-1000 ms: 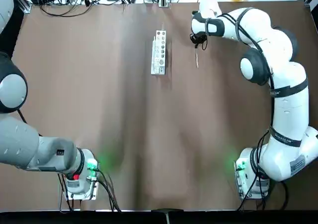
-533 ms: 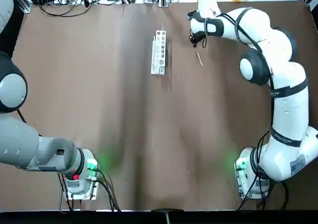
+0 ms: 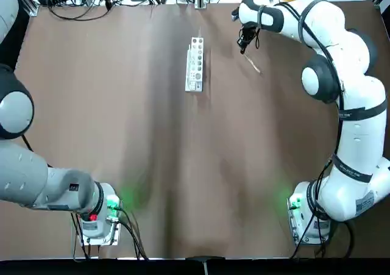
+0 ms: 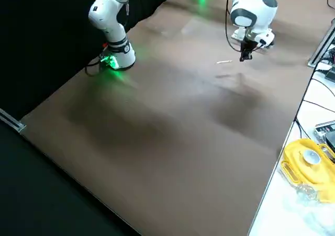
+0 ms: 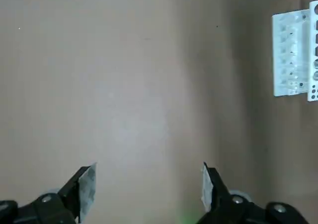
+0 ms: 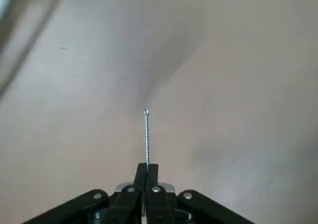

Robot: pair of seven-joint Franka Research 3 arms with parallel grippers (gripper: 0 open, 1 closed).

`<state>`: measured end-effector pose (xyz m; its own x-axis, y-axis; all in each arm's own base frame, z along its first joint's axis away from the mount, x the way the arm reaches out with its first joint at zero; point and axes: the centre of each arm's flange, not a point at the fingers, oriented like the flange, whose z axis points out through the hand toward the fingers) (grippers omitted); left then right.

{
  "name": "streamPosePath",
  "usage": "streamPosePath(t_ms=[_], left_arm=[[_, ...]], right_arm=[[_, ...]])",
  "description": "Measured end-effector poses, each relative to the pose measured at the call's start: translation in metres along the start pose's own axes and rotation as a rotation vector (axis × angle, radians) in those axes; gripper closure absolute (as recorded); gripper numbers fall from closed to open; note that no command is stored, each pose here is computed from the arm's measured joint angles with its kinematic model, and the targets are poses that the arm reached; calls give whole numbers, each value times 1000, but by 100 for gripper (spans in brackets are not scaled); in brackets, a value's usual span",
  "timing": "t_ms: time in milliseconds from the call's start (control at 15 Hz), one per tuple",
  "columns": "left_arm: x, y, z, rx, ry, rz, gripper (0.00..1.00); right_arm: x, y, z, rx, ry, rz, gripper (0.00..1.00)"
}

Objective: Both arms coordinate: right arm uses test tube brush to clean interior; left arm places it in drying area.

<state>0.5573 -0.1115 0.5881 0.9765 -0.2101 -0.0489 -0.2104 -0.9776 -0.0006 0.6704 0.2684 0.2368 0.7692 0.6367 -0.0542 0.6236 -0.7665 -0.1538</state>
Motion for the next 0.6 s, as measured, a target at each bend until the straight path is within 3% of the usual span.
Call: streamPosePath(t_ms=[267, 600], left_arm=[[0, 0, 1, 0, -1, 0, 0], [0, -3, 1, 1, -1, -4, 0]], right_arm=[[25, -42, -36, 36, 96, -255, 98], [37, -57, -64, 128, 224, -443, 98]])
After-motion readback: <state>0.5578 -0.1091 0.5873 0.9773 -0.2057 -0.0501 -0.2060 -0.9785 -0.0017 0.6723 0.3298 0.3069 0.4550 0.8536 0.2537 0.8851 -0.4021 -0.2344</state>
